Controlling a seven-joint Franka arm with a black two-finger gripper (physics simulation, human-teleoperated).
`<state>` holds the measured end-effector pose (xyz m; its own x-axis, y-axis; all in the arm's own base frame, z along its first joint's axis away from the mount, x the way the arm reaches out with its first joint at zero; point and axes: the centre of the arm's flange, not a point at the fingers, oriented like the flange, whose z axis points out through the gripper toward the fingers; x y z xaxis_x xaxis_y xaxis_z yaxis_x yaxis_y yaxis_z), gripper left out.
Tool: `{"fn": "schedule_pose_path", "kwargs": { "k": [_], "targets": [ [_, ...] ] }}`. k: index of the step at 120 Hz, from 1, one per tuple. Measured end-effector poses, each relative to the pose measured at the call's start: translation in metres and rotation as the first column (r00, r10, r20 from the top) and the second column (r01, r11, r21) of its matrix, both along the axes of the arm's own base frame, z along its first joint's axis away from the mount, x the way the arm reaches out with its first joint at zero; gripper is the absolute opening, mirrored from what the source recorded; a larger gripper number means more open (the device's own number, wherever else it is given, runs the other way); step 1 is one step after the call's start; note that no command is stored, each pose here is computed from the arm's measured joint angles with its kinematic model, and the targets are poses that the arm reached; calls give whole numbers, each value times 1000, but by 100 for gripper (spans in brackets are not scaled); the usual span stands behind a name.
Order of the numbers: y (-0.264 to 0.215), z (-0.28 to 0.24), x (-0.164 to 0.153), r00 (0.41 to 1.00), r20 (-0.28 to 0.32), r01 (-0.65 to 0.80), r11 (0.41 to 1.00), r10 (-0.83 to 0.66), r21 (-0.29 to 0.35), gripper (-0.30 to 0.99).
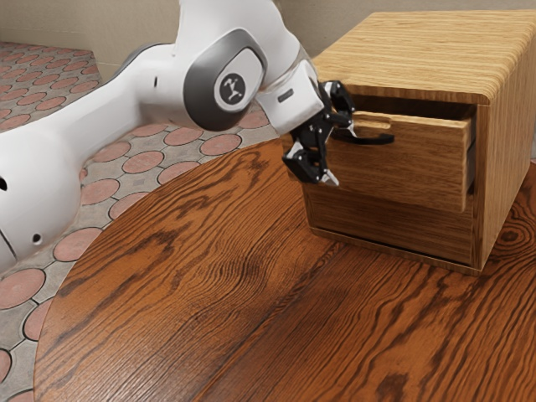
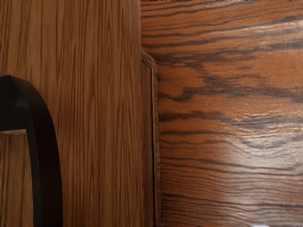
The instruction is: Pull the drawer handle with one arm to open the drawer
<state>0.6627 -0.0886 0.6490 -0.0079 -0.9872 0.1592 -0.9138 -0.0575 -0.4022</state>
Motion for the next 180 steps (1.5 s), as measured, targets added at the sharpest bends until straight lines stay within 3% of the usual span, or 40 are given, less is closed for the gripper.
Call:
{"fn": "schedule_pose_path", "kwargs": {
  "k": [12, 25, 39, 48, 71, 95, 123, 140, 167, 180],
  "targets": [
    [-1, -4, -6, 1000, -10, 3, 1000, -3, -1, 66],
    [-1, -4, -17, 1000, -14, 7, 1000, -7, -7, 67],
    [-1, -4, -27, 1000, -13, 10, 1000, -10, -12, 66],
    [0, -1, -38, 1000, -11, 14, 1000, -14, -17, 57],
    [-2, 2, -63, 1000, -5, 26, 1000, -26, -16, 49],
    [-3, 1, -84, 999, -5, 32, 999, -32, -18, 53],
    [-3, 5, -108, 999, 0, 39, 999, -39, -26, 42],
    [-4, 3, -127, 999, -1, 48, 999, -48, -20, 45],
    [-1, 9, -155, 998, 19, 55, 998, -55, -14, 15],
    [-1, 9, -162, 998, 27, 55, 998, -54, -8, 7]
  ]
}}
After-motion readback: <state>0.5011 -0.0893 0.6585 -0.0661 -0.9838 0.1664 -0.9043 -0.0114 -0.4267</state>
